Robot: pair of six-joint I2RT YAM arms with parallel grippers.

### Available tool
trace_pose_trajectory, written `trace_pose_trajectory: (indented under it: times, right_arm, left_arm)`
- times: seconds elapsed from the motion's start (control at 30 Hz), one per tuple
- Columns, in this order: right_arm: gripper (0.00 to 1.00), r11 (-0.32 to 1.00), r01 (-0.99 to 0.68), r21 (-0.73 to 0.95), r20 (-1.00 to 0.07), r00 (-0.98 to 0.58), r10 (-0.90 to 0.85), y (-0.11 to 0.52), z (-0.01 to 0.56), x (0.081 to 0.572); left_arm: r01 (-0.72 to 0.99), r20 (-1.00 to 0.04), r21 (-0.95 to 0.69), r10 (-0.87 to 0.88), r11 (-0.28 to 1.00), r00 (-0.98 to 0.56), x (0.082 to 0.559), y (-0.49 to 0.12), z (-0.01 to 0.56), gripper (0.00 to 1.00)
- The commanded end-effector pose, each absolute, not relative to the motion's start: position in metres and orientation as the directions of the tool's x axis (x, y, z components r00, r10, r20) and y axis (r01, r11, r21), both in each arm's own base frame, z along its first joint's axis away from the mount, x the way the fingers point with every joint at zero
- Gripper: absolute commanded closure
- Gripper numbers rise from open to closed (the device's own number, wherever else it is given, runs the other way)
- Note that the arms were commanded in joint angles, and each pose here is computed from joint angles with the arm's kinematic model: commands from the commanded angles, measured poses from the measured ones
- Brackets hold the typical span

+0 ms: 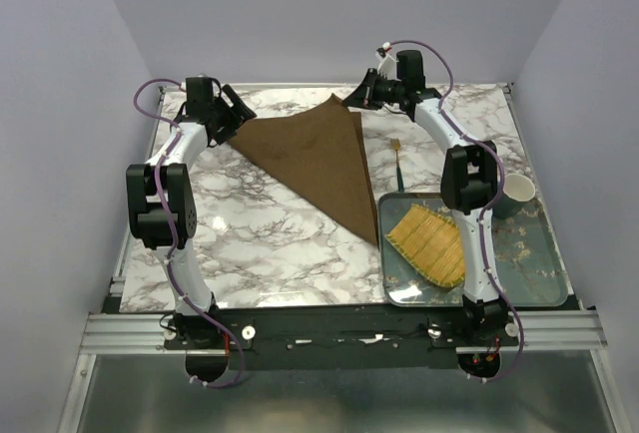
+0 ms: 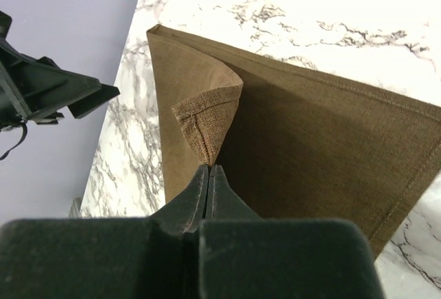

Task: Fold the napkin, place the utensils inside, and roll it up
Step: Fold the napkin

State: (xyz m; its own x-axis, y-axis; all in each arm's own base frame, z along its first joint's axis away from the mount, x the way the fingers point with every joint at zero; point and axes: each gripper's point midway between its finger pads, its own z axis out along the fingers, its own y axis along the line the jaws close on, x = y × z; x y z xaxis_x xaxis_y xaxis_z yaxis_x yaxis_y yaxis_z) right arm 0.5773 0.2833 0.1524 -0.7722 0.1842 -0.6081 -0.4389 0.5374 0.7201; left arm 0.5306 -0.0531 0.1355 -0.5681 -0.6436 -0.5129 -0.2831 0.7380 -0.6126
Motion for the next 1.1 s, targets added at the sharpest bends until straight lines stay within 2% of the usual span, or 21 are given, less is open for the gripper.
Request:
trace_pose_trajectory:
  times: [0.0, 0.37, 0.5, 0.57, 0.67, 0.7, 0.73, 0.8, 0.83, 0.9, 0.93, 0.97, 1.03, 1.07]
  right_arm:
    - [0.99, 0.521, -0.487, 0.701, -0.657, -0.725, 0.206, 0.284, 0.182, 0.583]
    - [0.99, 0.535, -0.428, 0.728, -0.614, -0.755, 0.231, 0.28, 0.148, 0.6]
    - [0.9, 0.548, -0.399, 0.735, -0.599, -0.761, 0.249, 0.274, 0.135, 0.608]
    - [0.89, 0.559, -0.37, 0.742, -0.581, -0.772, 0.26, 0.27, 0.124, 0.611]
    - [0.63, 0.6, -0.311, 0.737, -0.56, -0.778, 0.285, 0.257, 0.109, 0.618]
    - [0.46, 0.611, -0.307, 0.73, -0.569, -0.769, 0.293, 0.251, 0.112, 0.624]
    - [0.37, 0.624, -0.288, 0.726, -0.562, -0.771, 0.298, 0.247, 0.112, 0.626]
    - [0.27, 0.656, -0.265, 0.707, -0.554, -0.783, 0.281, 0.238, 0.113, 0.624]
    - [0.25, 0.668, -0.265, 0.696, -0.56, -0.782, 0.273, 0.235, 0.121, 0.621]
    - [0.19, 0.73, -0.245, 0.638, -0.578, -0.779, 0.244, 0.223, 0.122, 0.613]
    - [0.18, 0.748, -0.269, 0.607, -0.62, -0.749, 0.233, 0.217, 0.153, 0.607]
    - [0.17, 0.8, -0.228, 0.555, -0.609, -0.766, 0.205, 0.204, 0.136, 0.597]
    - [0.17, 0.823, -0.228, 0.52, -0.63, -0.753, 0.189, 0.196, 0.16, 0.58]
    - [0.18, 0.831, -0.225, 0.508, -0.594, -0.79, 0.149, 0.194, 0.145, 0.56]
  left_arm:
    - [-0.245, -0.539, -0.628, -0.64, 0.739, -0.548, 0.536, -0.053, 0.153, 0.12]
    - [-0.25, -0.532, -0.631, -0.645, 0.734, -0.549, 0.537, -0.051, 0.15, 0.12]
    - [-0.257, -0.511, -0.646, -0.657, 0.719, -0.554, 0.541, -0.053, 0.142, 0.13]
    - [-0.256, -0.504, -0.654, -0.662, 0.712, -0.555, 0.543, -0.055, 0.138, 0.14]
    - [-0.226, -0.505, -0.678, -0.667, 0.7, -0.548, 0.55, -0.059, 0.138, 0.16]
    - [-0.221, -0.505, -0.684, -0.669, 0.696, -0.546, 0.552, -0.06, 0.137, 0.17]
    - [-0.218, -0.493, -0.697, -0.677, 0.684, -0.547, 0.554, -0.061, 0.132, 0.18]
    - [-0.192, -0.495, -0.726, -0.695, 0.661, -0.522, 0.564, -0.062, 0.131, 0.22]
    - [-0.197, -0.476, -0.738, -0.704, 0.646, -0.527, 0.568, -0.061, 0.12, 0.27]
    - [-0.198, -0.458, -0.766, -0.735, 0.612, -0.5, 0.581, -0.057, 0.117, 0.32]
    - [-0.229, -0.435, -0.766, -0.746, 0.601, -0.504, 0.585, -0.052, 0.098, 0.4]
    - [-0.239, -0.412, -0.783, -0.766, 0.575, -0.493, 0.59, -0.05, 0.096, 0.43]
    - [-0.258, -0.388, -0.792, -0.782, 0.554, -0.488, 0.595, -0.048, 0.084, 0.5]
    - [-0.266, -0.38, -0.796, -0.791, 0.543, -0.479, 0.597, -0.042, 0.082, 0.53]
